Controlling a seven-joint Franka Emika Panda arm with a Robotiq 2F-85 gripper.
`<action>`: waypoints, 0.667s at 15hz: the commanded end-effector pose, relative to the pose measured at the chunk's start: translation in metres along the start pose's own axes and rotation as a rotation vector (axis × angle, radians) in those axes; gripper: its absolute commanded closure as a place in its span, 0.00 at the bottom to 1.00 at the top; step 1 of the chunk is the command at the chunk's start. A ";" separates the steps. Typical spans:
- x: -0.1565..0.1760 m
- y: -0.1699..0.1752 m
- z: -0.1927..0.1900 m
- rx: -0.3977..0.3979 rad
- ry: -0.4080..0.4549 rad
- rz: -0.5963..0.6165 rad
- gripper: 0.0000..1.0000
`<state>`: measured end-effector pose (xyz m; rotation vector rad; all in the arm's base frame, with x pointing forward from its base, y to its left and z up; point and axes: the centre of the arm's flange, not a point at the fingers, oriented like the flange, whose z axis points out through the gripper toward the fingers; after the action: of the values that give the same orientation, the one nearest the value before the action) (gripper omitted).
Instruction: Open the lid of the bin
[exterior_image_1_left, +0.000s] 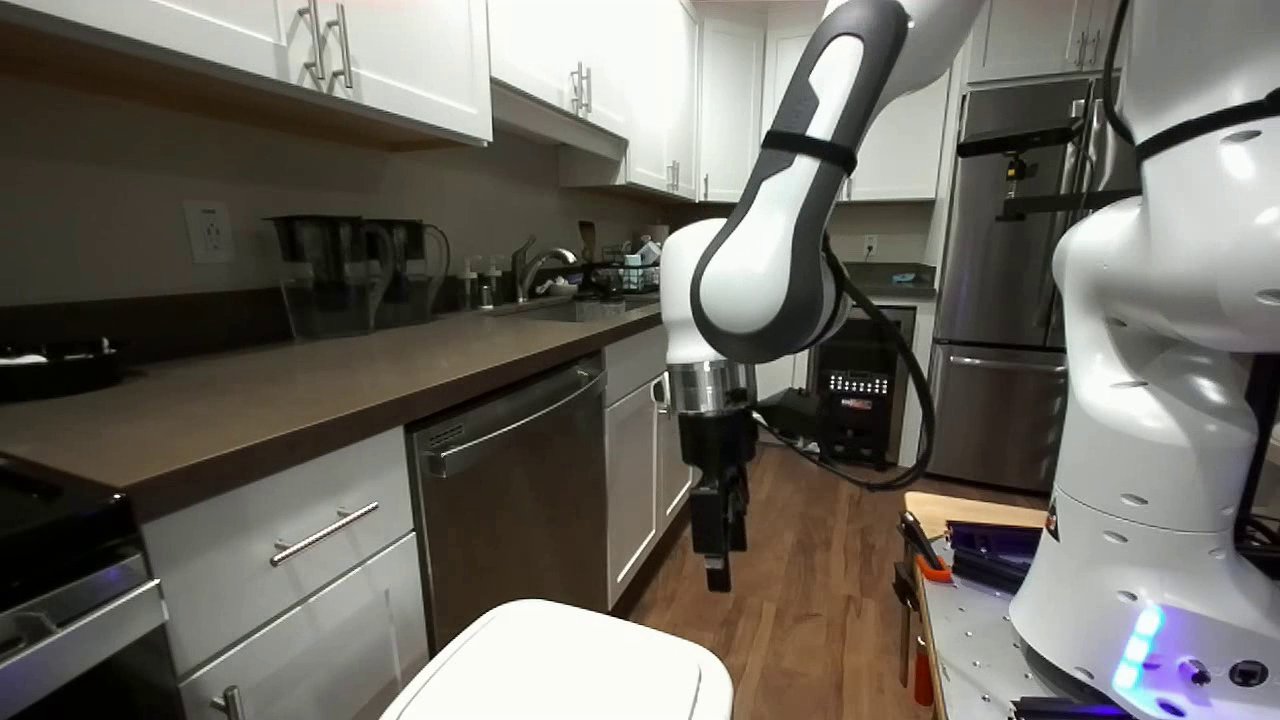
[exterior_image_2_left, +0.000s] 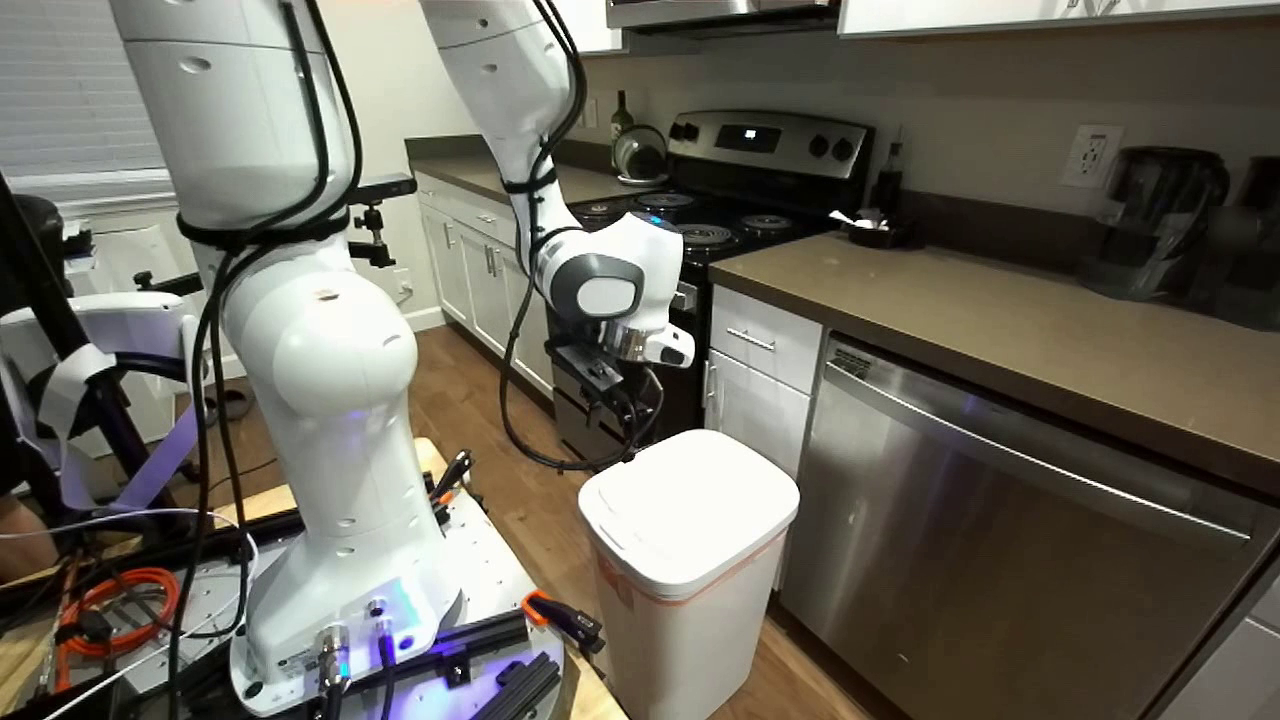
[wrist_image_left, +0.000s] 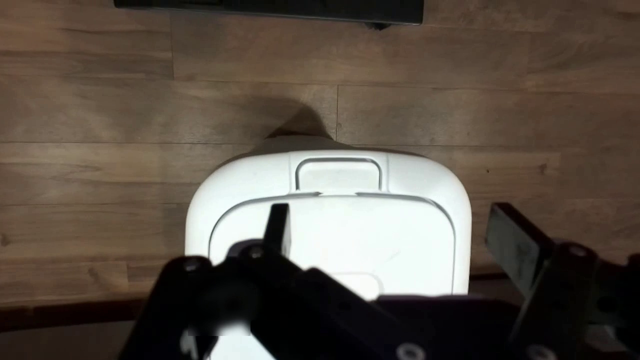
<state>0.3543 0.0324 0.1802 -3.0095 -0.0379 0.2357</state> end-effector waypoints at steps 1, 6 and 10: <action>0.002 -0.006 0.044 0.013 -0.004 -0.044 0.05; 0.001 -0.020 0.077 0.006 -0.003 -0.103 0.32; -0.001 -0.022 0.099 0.007 0.010 -0.134 0.36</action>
<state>0.3398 0.0702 0.1108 -2.9991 -0.1802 0.2367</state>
